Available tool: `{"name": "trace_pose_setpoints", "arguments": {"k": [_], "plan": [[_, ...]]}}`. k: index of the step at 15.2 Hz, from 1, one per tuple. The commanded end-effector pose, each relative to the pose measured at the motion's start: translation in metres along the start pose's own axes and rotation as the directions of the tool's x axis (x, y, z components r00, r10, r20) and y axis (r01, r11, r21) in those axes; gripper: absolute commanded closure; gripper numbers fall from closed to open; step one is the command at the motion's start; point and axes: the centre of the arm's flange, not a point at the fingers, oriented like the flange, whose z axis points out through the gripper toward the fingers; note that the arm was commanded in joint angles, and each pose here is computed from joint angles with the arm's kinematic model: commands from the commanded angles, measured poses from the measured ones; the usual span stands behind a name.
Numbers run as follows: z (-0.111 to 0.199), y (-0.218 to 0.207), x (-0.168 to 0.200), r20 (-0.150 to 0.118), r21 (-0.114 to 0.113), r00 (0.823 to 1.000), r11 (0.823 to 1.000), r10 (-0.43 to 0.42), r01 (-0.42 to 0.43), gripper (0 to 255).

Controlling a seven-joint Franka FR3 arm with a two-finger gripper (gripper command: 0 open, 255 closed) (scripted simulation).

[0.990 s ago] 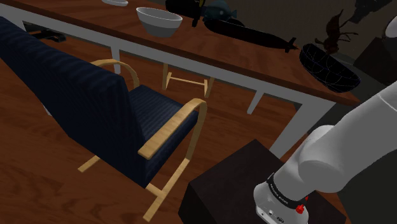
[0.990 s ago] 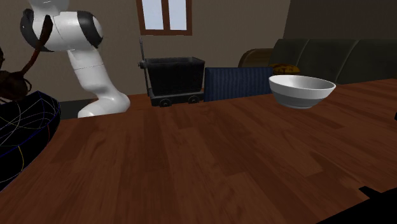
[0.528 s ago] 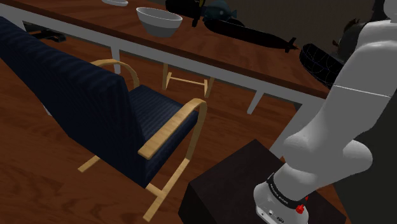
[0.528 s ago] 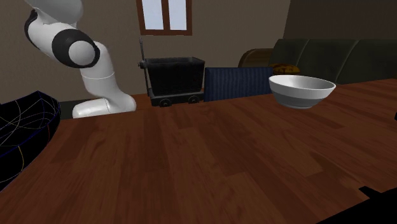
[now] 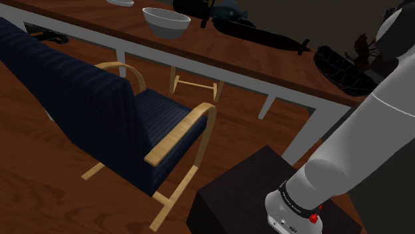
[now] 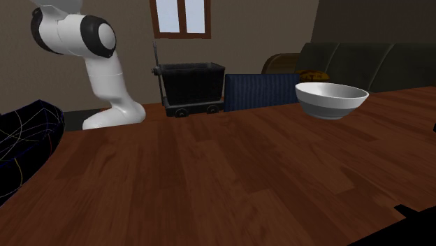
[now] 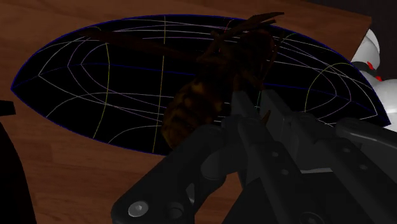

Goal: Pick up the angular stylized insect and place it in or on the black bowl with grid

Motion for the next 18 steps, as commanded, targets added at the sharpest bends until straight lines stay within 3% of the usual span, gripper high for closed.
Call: {"name": "trace_pose_setpoints", "arguments": {"k": [1, 7, 15, 16, 18], "plan": [[0.011, 0.001, -0.002, 0.004, 0.003, 1.0, 1.0, 0.002, -0.002, 255], [0.043, 0.0, -0.006, 0.004, 0.003, 1.0, 1.0, 0.002, -0.002, 255], [0.043, 0.0, -0.006, 0.004, 0.003, 1.0, 1.0, 0.002, -0.002, 255], [0.043, 0.0, -0.006, 0.004, 0.003, 1.0, 1.0, 0.002, -0.002, 0], [0.043, 0.0, -0.006, 0.004, 0.003, 1.0, 1.0, 0.002, -0.002, 0]]}}
